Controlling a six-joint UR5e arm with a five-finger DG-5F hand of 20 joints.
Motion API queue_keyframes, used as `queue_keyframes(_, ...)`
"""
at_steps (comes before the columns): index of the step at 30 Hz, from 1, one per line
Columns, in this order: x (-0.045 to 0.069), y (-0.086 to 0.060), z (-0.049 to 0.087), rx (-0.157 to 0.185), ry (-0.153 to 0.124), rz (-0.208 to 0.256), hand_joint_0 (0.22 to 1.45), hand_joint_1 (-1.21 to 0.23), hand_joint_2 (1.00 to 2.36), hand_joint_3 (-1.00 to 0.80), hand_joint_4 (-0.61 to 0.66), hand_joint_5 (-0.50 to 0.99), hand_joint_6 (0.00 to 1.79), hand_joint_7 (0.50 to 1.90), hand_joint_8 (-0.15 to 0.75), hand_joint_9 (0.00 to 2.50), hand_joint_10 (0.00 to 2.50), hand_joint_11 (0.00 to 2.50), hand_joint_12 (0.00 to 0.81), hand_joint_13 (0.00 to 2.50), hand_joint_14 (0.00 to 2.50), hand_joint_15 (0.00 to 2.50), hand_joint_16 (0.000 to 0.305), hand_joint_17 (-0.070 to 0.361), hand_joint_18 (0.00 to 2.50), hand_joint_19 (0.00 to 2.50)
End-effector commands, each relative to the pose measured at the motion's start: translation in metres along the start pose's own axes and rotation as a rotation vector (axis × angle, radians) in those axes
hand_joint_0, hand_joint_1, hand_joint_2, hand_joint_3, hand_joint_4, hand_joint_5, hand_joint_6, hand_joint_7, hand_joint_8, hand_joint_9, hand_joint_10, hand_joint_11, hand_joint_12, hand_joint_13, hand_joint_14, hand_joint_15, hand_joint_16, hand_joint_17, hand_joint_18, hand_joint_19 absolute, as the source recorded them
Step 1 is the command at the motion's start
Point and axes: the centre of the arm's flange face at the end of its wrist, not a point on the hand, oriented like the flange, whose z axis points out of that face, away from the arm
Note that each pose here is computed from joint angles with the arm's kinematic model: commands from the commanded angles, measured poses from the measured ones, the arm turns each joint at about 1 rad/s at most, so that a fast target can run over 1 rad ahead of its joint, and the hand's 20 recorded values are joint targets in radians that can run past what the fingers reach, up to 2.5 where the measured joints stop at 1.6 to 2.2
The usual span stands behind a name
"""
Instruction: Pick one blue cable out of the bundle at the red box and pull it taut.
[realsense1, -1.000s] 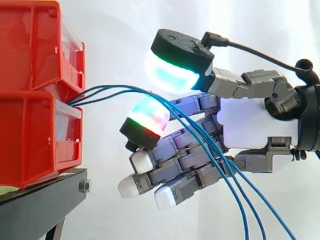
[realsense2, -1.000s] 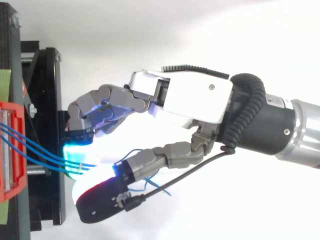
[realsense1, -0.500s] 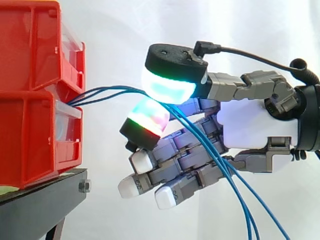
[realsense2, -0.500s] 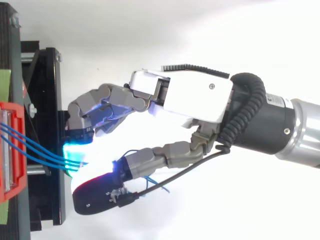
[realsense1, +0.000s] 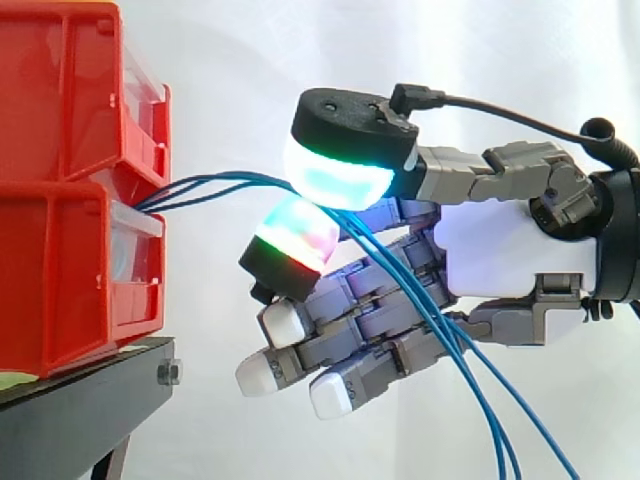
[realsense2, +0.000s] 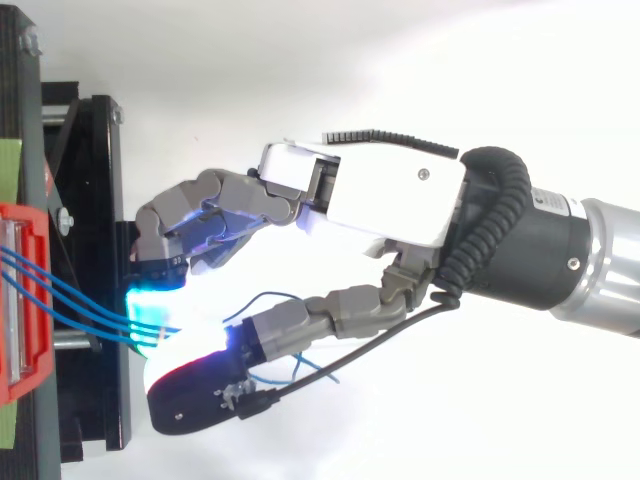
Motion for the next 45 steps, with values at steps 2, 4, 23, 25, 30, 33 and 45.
queue_keyframes(2, 0.0002, 0.0000, 0.0000, 0.000, 0.000, 0.002, 0.76, -0.90, 1.01, -0.31, 0.25, -0.25, 0.88, 1.18, 0.359, 0.60, 0.01, 0.90, 0.436, 0.56, 0.01, 0.20, 0.059, 0.132, 0.73, 0.35)
queue_keyframes(4, 0.0002, 0.0000, 0.0000, 0.000, 0.000, 0.002, 0.76, -0.91, 1.01, -0.31, 0.25, -0.25, 0.88, 1.19, 0.358, 0.59, 0.01, 0.90, 0.435, 0.56, 0.01, 0.20, 0.059, 0.132, 0.73, 0.35)
queue_keyframes(23, 0.0002, 0.0000, 0.0000, 0.000, 0.000, 0.000, 0.72, -1.02, 1.02, -0.25, 0.26, -0.29, 0.85, 1.21, 0.346, 0.47, 0.02, 0.88, 0.444, 0.53, 0.01, 0.19, 0.060, 0.136, 0.74, 0.32)
queue_keyframes(25, 0.0002, 0.0000, 0.0000, 0.000, 0.000, 0.000, 0.69, -1.03, 1.01, -0.34, 0.27, -0.29, 0.85, 1.21, 0.345, 0.45, 0.02, 0.88, 0.442, 0.51, 0.01, 0.20, 0.061, 0.136, 0.73, 0.33)
queue_keyframes(30, 0.0002, 0.0000, 0.0000, 0.000, 0.000, 0.000, 0.58, -0.97, 1.00, -0.50, 0.29, -0.29, 0.84, 1.17, 0.355, 0.45, 0.02, 0.87, 0.448, 0.51, 0.01, 0.21, 0.061, 0.138, 0.72, 0.36)
queue_keyframes(33, 0.0002, 0.0000, 0.0000, 0.000, 0.000, 0.000, 0.51, -0.94, 1.00, -0.50, 0.33, -0.29, 0.84, 1.16, 0.377, 0.47, 0.01, 0.88, 0.464, 0.52, 0.01, 0.22, 0.064, 0.144, 0.74, 0.37)
queue_keyframes(45, 0.0002, 0.0000, 0.0000, 0.000, 0.000, 0.000, 0.52, -0.63, 1.00, -0.50, 0.29, -0.23, 0.80, 1.14, 0.401, 0.59, 0.02, 0.89, 0.468, 0.54, 0.01, 0.23, 0.065, 0.146, 0.75, 0.41)
